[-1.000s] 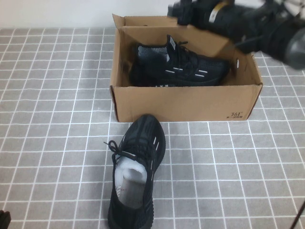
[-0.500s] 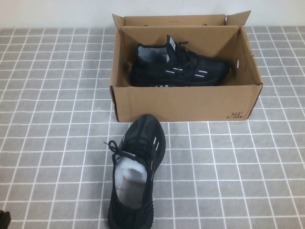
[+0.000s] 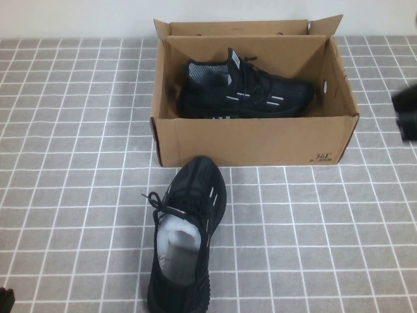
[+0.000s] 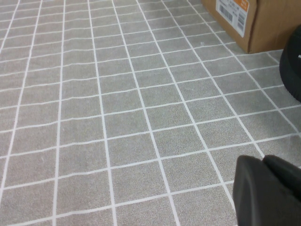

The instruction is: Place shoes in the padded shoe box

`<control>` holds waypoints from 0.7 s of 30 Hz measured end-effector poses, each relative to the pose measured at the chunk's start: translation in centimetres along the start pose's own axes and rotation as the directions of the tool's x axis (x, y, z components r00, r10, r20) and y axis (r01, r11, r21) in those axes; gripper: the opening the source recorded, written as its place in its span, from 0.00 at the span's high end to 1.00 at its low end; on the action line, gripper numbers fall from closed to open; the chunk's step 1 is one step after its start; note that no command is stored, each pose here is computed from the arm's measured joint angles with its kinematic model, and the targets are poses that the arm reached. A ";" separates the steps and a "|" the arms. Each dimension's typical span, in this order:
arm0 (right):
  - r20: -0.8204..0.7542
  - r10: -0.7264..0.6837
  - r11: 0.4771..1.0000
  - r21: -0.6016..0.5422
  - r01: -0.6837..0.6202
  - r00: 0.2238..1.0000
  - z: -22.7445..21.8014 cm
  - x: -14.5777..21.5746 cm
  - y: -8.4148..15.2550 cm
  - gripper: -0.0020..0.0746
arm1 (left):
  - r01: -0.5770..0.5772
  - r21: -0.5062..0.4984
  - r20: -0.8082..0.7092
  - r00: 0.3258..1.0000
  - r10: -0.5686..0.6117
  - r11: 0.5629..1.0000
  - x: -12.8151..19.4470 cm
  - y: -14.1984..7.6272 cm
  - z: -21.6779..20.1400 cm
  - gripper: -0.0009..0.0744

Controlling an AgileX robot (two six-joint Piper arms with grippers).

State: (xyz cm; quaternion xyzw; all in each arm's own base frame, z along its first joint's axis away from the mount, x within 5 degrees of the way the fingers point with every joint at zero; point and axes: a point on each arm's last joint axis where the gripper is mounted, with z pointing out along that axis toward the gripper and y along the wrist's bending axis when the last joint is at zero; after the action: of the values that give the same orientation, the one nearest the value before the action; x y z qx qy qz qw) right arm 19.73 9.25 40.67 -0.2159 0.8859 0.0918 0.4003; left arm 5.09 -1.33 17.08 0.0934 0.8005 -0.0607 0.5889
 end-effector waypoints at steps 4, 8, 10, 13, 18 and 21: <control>-0.118 0.000 1.000 -0.004 0.000 0.993 1.1 1.6 0.0 0.98 | 0.000 0.000 0.000 1.000 0.000 1.000 0.0 0.0 0.0 0.99; -0.176 -0.001 1.000 -0.005 0.000 0.984 2.1 2.0 0.0 0.98 | 0.000 0.000 0.000 1.000 0.000 1.000 0.0 0.0 0.0 0.99; -0.196 0.000 1.000 -0.006 -0.001 0.981 2.7 2.0 0.0 0.98 | 0.000 0.000 0.000 1.000 0.000 1.000 0.0 0.0 0.0 0.99; -0.214 -0.035 0.999 0.031 0.042 0.976 3.2 2.2 -0.6 0.98 | 0.000 0.000 0.000 1.000 0.000 1.000 0.0 0.0 0.0 0.99; -0.059 -0.068 0.986 0.150 0.076 0.996 1.5 3.2 -2.4 0.98 | 0.000 0.000 0.000 1.000 0.000 1.000 0.0 0.0 0.0 0.99; 0.146 -0.064 0.973 0.228 0.029 0.987 -0.3 4.9 -3.4 0.98 | 0.000 0.000 0.000 1.000 0.000 1.000 0.0 0.0 0.0 0.99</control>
State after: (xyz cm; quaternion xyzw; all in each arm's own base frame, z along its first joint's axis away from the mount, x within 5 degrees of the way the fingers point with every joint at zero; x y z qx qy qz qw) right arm 18.16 4.60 37.22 -0.1825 0.8520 -0.0022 0.4907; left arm 5.09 -1.33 17.08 0.0934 0.8005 -0.0607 0.5889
